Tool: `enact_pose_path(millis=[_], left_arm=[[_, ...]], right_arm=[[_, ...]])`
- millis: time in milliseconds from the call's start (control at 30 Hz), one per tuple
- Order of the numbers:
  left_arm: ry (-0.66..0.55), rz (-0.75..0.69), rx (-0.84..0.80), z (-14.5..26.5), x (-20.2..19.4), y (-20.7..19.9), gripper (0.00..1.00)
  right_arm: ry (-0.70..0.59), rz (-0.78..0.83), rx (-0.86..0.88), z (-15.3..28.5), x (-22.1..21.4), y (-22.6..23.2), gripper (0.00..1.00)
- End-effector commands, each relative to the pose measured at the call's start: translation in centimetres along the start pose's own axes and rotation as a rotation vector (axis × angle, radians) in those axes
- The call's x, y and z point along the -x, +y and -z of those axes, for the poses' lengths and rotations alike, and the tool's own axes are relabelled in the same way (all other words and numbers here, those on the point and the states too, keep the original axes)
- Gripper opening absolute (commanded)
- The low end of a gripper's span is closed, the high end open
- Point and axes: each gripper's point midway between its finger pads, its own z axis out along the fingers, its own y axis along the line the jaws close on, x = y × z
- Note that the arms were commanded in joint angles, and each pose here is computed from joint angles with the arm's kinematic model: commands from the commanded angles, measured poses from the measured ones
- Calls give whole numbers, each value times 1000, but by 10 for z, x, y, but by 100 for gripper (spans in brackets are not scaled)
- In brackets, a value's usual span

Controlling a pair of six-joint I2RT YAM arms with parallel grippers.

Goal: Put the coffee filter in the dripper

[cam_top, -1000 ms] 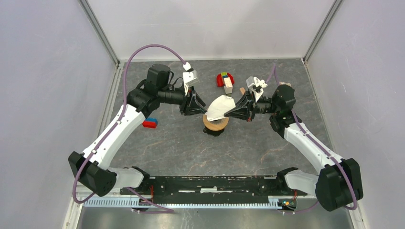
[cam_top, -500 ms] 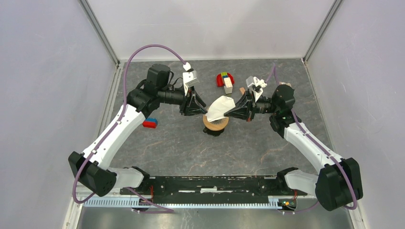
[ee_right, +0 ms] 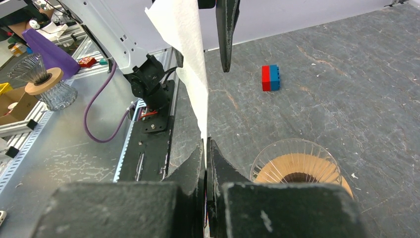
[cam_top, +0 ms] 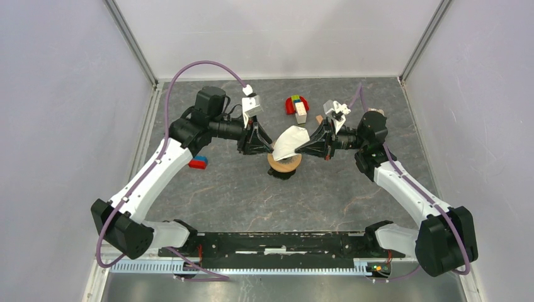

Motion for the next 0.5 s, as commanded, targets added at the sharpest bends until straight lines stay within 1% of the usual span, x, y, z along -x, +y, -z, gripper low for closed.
enact_pose_path(millis=[0, 467], left_arm=[[-37, -10, -20, -3, 10, -3, 47], [-45, -22, 72, -9, 16, 21, 46]], right_arm=[[-20, 59, 1, -1, 18, 0, 0], [-24, 77, 29, 0, 18, 9, 0]])
